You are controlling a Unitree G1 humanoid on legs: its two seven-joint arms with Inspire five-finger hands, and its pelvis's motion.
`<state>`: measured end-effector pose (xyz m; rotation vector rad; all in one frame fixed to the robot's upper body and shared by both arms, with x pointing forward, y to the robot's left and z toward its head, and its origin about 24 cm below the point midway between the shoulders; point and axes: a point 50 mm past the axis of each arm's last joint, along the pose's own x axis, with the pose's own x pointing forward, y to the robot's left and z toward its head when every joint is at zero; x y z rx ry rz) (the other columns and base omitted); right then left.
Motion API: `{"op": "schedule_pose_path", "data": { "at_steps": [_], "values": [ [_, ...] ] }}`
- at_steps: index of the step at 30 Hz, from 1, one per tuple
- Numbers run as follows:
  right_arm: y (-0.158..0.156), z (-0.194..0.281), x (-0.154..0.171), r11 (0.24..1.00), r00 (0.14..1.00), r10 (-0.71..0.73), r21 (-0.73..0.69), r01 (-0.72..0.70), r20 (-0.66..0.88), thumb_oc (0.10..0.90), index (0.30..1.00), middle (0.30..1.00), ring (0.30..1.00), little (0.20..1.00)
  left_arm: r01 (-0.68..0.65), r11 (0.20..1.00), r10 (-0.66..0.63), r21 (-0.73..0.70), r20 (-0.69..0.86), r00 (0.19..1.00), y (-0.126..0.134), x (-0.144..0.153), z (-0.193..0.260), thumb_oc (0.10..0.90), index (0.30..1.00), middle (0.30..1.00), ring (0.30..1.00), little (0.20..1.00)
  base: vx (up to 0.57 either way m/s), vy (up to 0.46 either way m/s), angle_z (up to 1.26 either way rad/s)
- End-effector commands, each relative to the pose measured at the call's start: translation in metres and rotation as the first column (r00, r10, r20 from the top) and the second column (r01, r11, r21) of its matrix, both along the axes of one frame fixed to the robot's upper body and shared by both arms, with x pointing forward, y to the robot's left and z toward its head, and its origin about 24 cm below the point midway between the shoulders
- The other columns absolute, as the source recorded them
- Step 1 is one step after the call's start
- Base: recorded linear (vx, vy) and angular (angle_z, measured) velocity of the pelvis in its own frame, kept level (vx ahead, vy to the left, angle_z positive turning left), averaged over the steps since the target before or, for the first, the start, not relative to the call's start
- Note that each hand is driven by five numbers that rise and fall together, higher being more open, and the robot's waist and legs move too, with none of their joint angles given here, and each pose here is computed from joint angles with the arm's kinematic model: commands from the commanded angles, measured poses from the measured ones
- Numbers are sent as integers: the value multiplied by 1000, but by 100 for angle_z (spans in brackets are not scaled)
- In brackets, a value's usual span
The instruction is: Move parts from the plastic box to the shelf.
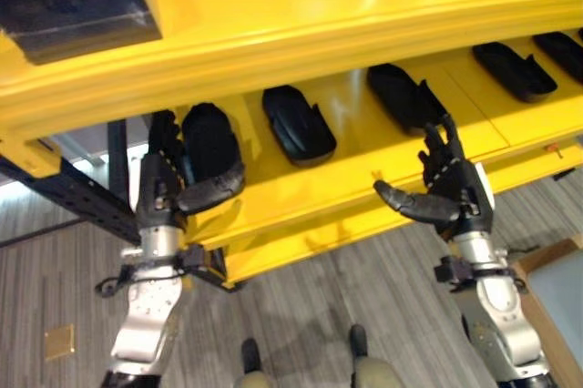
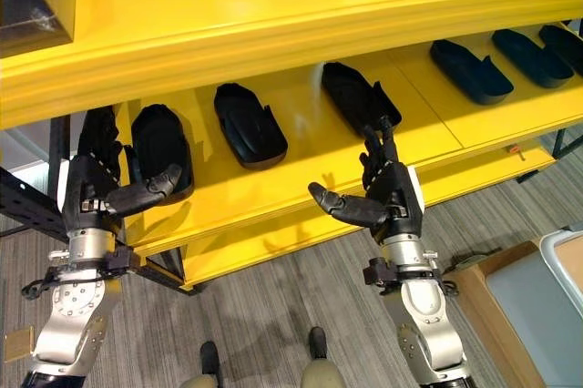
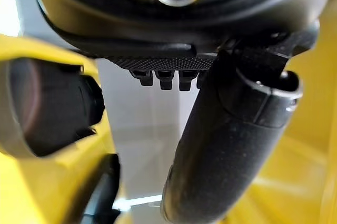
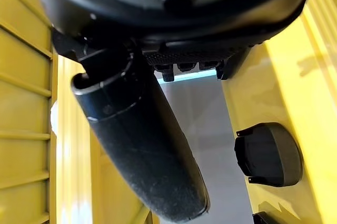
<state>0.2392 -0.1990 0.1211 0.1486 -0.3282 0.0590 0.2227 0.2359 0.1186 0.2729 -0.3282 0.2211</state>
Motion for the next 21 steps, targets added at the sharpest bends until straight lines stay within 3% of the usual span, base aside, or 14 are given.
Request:
{"op": "schedule_pose_path", "data": {
  "at_steps": [1,3,6,13,21],
  "values": [
    [-3,55,-8,999,952,33,-29,-25,304,900,1000,1000,1000,1000,-75,866,-23,494,190,982,0,-5,40,900,1000,1000,1000,1000,-43,-80,20],
    [-6,55,-11,999,951,34,-25,-28,308,900,1000,1000,1000,1000,-75,789,-31,609,163,986,2,-17,34,900,1000,1000,1000,1000,-50,-76,25],
    [-11,55,-15,999,950,27,-29,-19,312,900,1000,1000,1000,1000,34,762,-85,647,47,995,-3,-34,16,900,1000,1000,1000,1000,-48,-96,24],
    [-16,59,-20,999,942,17,-46,-1,334,900,1000,1000,1000,1000,114,636,-140,763,-32,990,-8,-43,7,900,1000,1000,1000,1000,-26,-62,13],
    [-17,64,-21,999,933,6,-50,13,360,900,1000,1000,1000,1000,228,632,-186,740,-140,972,-15,-42,-12,900,1000,1000,1000,1000,-10,-39,9]
  ]
}}
